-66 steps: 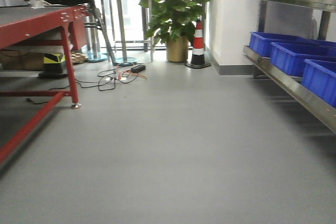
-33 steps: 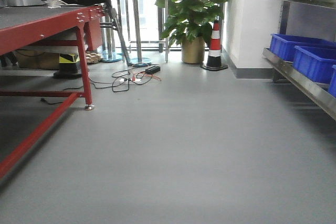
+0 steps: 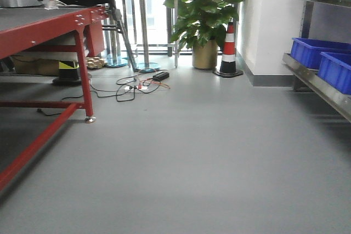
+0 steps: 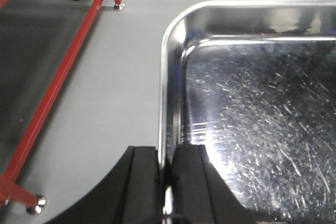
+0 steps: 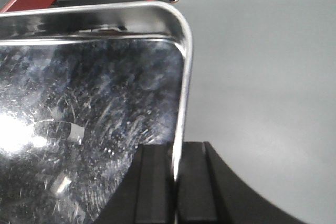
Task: Stack silver trays without gaps
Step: 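Hold the tray with both grippers while driving past the plant and cone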
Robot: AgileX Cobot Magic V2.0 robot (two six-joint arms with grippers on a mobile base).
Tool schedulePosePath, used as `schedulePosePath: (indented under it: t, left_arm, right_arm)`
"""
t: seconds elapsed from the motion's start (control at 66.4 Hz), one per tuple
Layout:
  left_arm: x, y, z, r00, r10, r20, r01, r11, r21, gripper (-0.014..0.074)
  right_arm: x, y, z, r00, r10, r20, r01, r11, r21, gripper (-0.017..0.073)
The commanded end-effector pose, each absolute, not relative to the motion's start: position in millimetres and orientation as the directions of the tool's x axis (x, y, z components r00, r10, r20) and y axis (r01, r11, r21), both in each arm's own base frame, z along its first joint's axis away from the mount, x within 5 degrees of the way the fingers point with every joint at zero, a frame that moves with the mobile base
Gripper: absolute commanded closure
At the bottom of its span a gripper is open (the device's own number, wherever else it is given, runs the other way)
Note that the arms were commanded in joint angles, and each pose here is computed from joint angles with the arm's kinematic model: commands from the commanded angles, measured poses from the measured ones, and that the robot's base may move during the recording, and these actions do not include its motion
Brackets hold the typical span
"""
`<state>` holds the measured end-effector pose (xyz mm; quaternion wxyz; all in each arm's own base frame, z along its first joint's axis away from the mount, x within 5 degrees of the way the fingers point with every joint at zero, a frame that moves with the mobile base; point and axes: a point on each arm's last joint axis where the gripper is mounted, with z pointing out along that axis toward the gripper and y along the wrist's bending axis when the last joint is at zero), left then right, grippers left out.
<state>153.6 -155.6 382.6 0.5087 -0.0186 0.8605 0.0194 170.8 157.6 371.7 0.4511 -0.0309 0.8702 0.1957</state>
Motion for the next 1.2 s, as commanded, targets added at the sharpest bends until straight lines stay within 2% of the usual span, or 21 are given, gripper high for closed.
schedulePosePath:
  t: [0.0, 1.19]
  left_arm:
    - [154.3, -170.5, 385.0, -0.449, 0.002, -0.893, 0.068, 0.997, -0.032, 0.0607]
    - [154.3, -170.5, 385.0, -0.449, 0.002, -0.893, 0.068, 0.997, -0.032, 0.0607]
  right_arm:
    - [166.1, 175.0, 390.9, -0.507, 0.170, -0.845, -0.412, 0.813, 0.411, 0.0574]
    - [166.1, 175.0, 390.9, -0.507, 0.170, -0.845, -0.412, 0.813, 0.411, 0.0574]
